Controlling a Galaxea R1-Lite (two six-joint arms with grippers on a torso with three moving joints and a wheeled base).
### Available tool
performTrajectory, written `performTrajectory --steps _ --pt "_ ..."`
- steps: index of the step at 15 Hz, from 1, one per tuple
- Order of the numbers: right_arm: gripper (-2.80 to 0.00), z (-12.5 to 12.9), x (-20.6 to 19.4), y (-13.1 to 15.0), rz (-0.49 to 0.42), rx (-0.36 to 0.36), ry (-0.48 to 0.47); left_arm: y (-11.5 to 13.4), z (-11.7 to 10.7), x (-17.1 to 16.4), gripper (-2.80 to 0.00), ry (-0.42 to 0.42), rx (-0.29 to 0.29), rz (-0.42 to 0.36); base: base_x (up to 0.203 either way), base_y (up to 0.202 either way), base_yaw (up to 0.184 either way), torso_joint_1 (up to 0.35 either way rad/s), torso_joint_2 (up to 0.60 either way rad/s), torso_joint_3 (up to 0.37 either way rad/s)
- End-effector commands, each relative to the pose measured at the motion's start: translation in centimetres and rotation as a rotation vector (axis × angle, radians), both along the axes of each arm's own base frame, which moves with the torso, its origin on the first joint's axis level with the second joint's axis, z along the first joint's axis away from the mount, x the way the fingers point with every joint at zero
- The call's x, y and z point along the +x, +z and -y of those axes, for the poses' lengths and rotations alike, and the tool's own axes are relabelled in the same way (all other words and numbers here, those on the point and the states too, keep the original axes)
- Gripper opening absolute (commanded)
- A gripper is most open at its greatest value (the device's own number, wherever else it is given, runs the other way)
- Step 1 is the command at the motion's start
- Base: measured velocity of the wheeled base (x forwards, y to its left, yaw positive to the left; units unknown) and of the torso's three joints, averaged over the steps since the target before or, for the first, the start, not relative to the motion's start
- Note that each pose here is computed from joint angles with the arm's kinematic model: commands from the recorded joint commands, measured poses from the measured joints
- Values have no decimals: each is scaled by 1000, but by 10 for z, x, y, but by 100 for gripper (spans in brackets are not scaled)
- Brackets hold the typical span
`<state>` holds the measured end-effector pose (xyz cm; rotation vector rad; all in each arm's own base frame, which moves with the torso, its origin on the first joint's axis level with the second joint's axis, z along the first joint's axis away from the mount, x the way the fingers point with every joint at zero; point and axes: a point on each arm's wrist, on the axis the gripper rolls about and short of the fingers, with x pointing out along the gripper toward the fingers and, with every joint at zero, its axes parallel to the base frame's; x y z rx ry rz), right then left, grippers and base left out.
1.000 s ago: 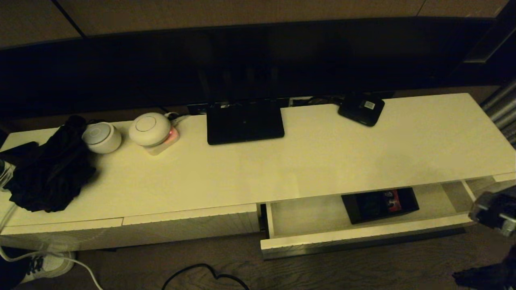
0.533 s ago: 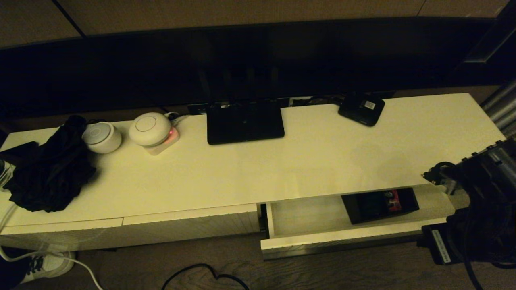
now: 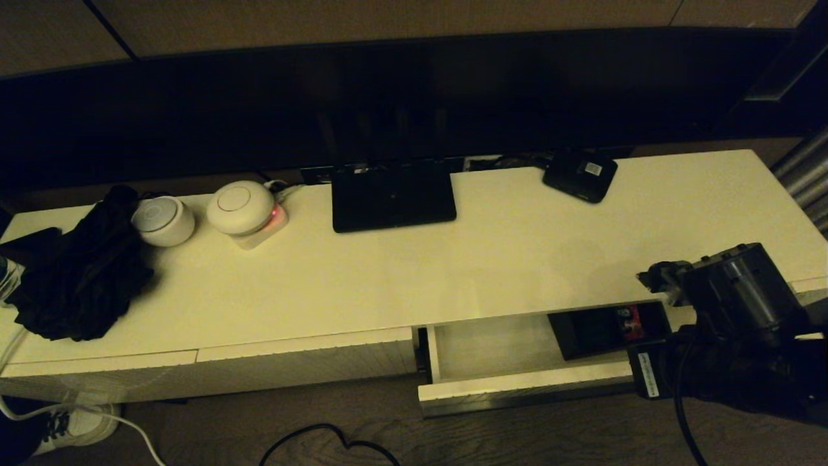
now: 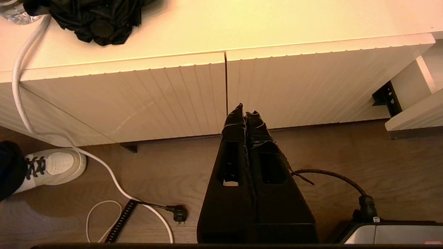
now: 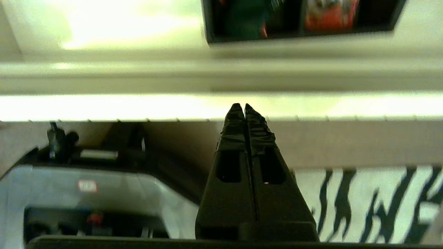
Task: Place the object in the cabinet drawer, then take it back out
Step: Open the drawer
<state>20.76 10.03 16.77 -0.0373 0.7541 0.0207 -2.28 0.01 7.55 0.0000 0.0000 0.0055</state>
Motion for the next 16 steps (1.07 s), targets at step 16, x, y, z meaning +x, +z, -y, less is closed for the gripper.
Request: performTrajectory --steps 16 --pt "-280 -9 44 -38 214 -88 43 -1 0 0 -280 -1 0 -3 0 0 0 0 0 0"
